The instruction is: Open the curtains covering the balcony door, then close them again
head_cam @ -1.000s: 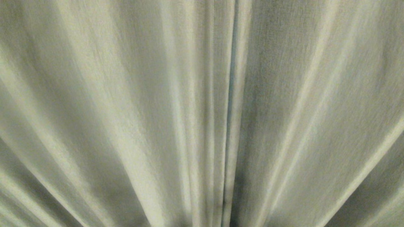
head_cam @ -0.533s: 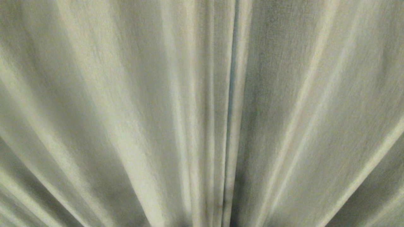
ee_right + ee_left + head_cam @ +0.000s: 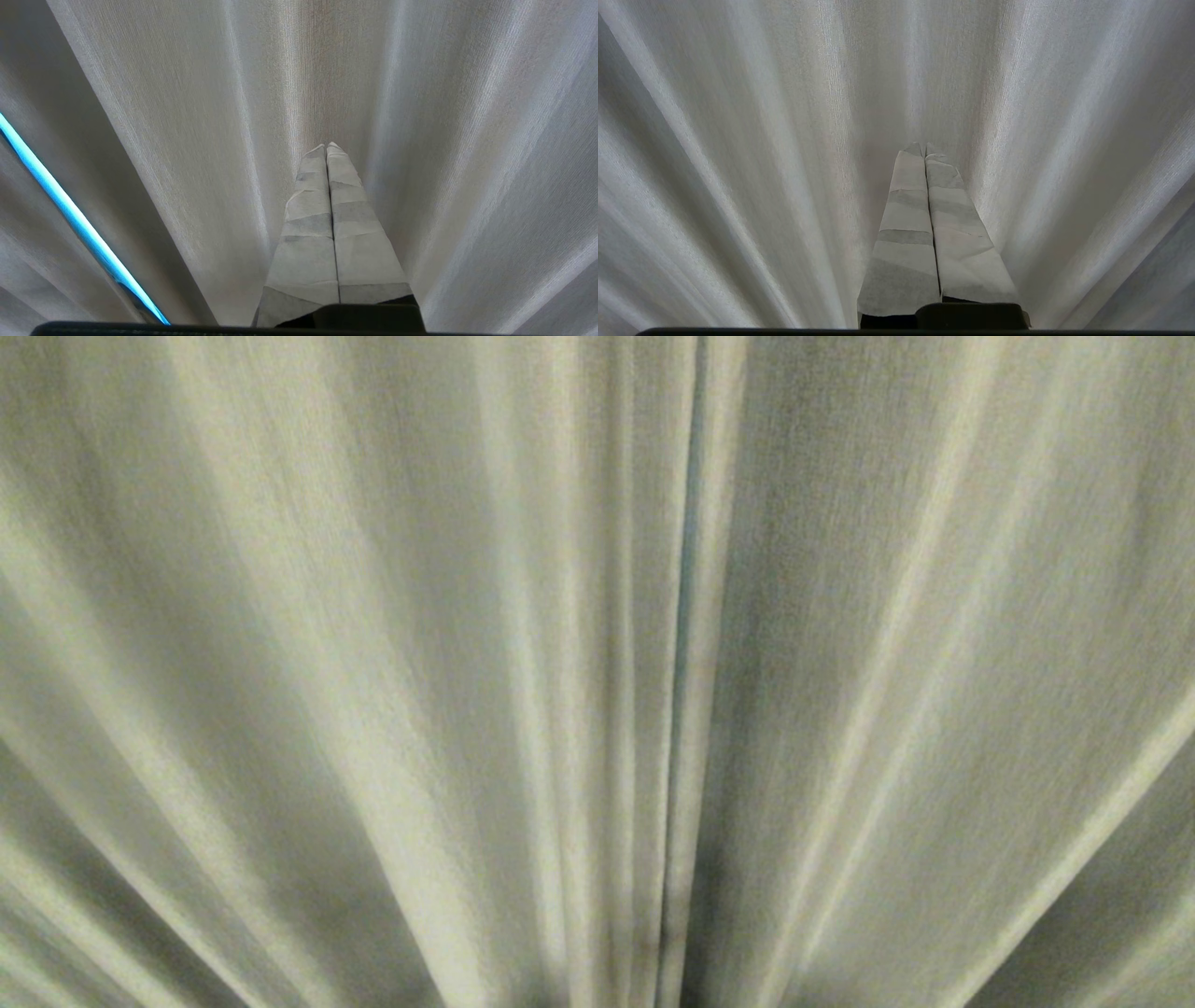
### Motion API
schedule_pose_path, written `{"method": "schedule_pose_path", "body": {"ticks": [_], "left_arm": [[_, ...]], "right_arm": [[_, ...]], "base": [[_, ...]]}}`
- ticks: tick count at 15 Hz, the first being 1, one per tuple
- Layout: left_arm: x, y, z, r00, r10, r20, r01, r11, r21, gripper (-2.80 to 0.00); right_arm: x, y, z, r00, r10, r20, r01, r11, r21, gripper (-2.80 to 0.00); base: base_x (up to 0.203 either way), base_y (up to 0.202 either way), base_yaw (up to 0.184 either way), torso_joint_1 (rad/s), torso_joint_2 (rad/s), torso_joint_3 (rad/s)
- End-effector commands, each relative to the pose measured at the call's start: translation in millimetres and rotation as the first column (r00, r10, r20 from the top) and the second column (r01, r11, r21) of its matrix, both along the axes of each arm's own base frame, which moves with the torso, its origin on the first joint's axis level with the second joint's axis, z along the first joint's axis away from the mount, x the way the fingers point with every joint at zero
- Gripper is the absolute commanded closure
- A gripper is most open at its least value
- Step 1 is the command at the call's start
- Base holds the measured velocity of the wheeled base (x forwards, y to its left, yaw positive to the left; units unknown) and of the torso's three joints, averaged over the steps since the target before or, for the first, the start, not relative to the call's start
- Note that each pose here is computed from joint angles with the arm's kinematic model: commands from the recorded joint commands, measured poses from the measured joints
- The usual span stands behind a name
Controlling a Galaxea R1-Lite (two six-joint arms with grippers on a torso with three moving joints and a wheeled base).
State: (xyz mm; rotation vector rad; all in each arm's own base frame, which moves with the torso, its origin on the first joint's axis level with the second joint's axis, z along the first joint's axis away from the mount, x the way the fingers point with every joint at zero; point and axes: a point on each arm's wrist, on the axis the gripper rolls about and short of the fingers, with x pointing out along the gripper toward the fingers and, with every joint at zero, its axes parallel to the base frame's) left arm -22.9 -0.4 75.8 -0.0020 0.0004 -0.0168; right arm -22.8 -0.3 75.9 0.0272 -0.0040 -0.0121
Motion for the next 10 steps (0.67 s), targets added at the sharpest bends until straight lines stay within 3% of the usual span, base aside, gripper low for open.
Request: {"method": "schedule_pose_path", "body": {"ticks": [1, 10], "left_arm": [[-0.1, 0.0, -0.1, 1.000, 0.000, 0.000, 0.000, 1.000, -0.001, 0.00], [-0.1, 0.0, -0.1, 1.000, 0.000, 0.000, 0.000, 1.000, -0.001, 0.00]], "right_arm": [[0.0, 0.0, 0.1, 1.000, 0.000, 0.001, 0.000, 1.000, 0.000, 0.00], [0.0, 0.0, 0.1, 1.000, 0.000, 0.001, 0.000, 1.000, -0.001, 0.00]], "base": [[0.000, 0.000, 0.000, 0.000, 0.00, 0.000], [0.000, 0.000, 0.000, 0.000, 0.00, 0.000]]}}
